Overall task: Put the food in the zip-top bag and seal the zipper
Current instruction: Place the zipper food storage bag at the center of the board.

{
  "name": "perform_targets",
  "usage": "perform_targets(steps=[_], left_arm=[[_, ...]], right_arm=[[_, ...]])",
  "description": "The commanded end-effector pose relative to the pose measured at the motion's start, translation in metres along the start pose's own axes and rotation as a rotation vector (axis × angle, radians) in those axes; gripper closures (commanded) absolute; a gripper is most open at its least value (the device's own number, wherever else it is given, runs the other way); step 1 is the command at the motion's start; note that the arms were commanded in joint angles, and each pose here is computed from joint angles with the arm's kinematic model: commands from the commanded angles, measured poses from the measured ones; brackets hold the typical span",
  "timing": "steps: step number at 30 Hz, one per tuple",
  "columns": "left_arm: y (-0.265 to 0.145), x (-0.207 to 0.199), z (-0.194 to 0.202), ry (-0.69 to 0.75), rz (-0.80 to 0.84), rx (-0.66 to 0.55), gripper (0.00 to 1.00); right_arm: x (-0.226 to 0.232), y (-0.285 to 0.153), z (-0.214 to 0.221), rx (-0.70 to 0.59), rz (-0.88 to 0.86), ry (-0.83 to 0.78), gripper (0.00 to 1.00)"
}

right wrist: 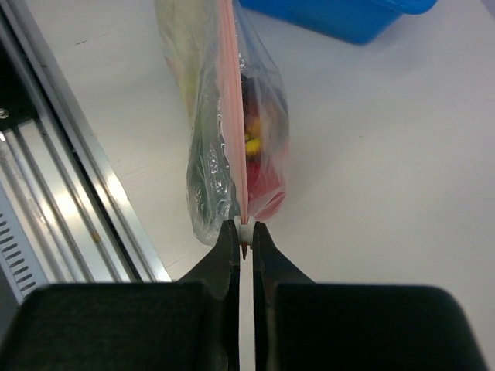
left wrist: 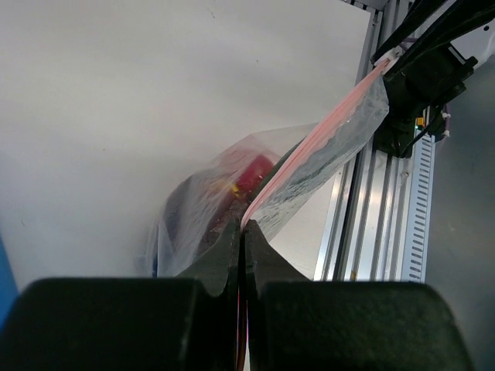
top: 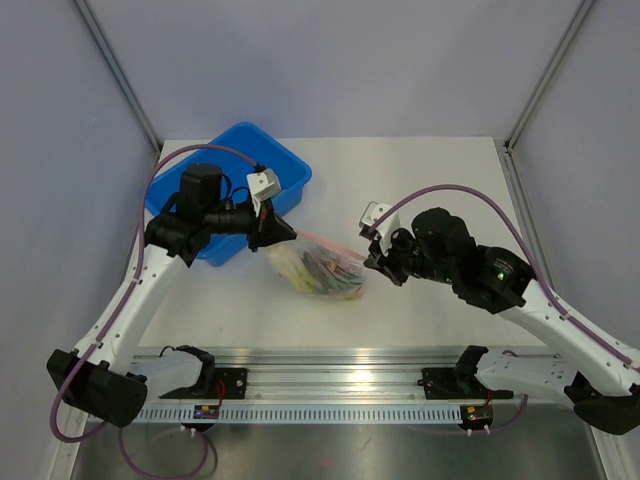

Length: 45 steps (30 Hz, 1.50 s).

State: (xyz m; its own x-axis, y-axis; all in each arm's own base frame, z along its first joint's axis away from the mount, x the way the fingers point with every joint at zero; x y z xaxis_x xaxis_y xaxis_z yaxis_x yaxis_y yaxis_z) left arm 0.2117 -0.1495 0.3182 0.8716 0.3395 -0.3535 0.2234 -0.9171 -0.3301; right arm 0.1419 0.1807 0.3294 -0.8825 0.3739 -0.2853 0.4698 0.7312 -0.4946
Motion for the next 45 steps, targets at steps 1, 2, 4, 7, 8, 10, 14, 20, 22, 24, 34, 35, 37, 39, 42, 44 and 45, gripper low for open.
perform_targets(steps=[1,2,4,7,8,10,14,20,22,24,34,35,37,39,42,44,45], left_arm=[[-0.005,0.006,-0.043,0.088,-0.035,-0.131,1.00],[0.001,0.008,-0.049,0.073,-0.017,-0.145,1.00],[0.010,0.008,-0.059,0.077,0.007,-0.154,1.00],[0.025,0.018,-0.081,0.065,0.049,-0.180,1.00],[0.027,0.018,-0.096,0.084,0.070,-0.207,1.00],[0.044,0.036,-0.103,0.055,0.082,-0.194,1.00],[0.064,0.058,-0.146,0.058,0.112,-0.258,1.00],[0.087,0.083,-0.209,0.108,0.182,-0.324,1.00],[0.090,0.084,-0.213,0.116,0.198,-0.326,1.00],[0.089,0.082,-0.206,0.126,0.252,-0.308,0.72],[0.060,0.072,-0.151,0.002,0.160,-0.260,0.03],[0.057,0.072,-0.146,-0.014,0.095,-0.244,0.03],[0.042,0.057,-0.142,-0.014,0.037,-0.243,0.01],[0.035,0.058,-0.129,-0.055,-0.083,-0.247,0.01],[0.014,0.043,-0.116,-0.059,-0.206,-0.284,0.01],[0.002,0.037,-0.094,-0.096,-0.319,-0.317,0.01],[-0.002,0.034,-0.087,-0.101,-0.350,-0.326,0.01]], right_arm=[[-0.015,-0.011,0.007,0.050,0.181,-0.002,1.00],[-0.021,-0.010,0.006,0.048,0.238,-0.010,1.00],[-0.038,-0.008,0.002,0.054,0.378,-0.049,1.00],[-0.067,-0.004,-0.006,0.058,0.496,-0.050,1.00],[-0.076,-0.001,-0.006,0.067,0.507,-0.038,1.00],[-0.103,-0.009,-0.011,0.033,0.562,-0.007,1.00],[-0.153,-0.012,-0.011,0.043,0.701,-0.019,1.00],[-0.193,-0.020,-0.023,0.065,0.794,-0.056,1.00],[-0.191,-0.018,-0.022,0.061,0.773,-0.063,1.00],[-0.183,-0.018,-0.018,0.049,0.731,-0.065,0.91],[-0.124,-0.001,0.042,0.041,0.570,0.168,0.41],[-0.123,-0.005,0.042,0.041,0.584,0.184,0.40],[-0.124,-0.012,0.040,0.043,0.644,0.249,0.30],[-0.124,-0.017,0.039,0.048,0.685,0.316,0.22],[-0.121,-0.020,0.041,0.059,0.728,0.437,0.01],[-0.116,-0.016,0.047,0.093,0.726,0.518,0.01],[-0.114,-0.014,0.049,0.094,0.723,0.569,0.00]])
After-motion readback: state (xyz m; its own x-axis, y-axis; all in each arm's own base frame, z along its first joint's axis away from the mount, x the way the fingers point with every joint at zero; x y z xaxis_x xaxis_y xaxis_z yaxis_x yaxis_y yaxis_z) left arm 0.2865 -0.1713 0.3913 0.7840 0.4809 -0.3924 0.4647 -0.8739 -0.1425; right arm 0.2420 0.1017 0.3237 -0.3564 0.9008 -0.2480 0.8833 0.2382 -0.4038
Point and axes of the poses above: each gripper's point midway between its finger pads, its own y axis out along the fingers, its own x axis along the line the jaws close on, z = x × y, the point moved 8 cm from there along -y, back along the fingers, and after that the axes turned 11 degrees about -y, right-handed, at the moved point
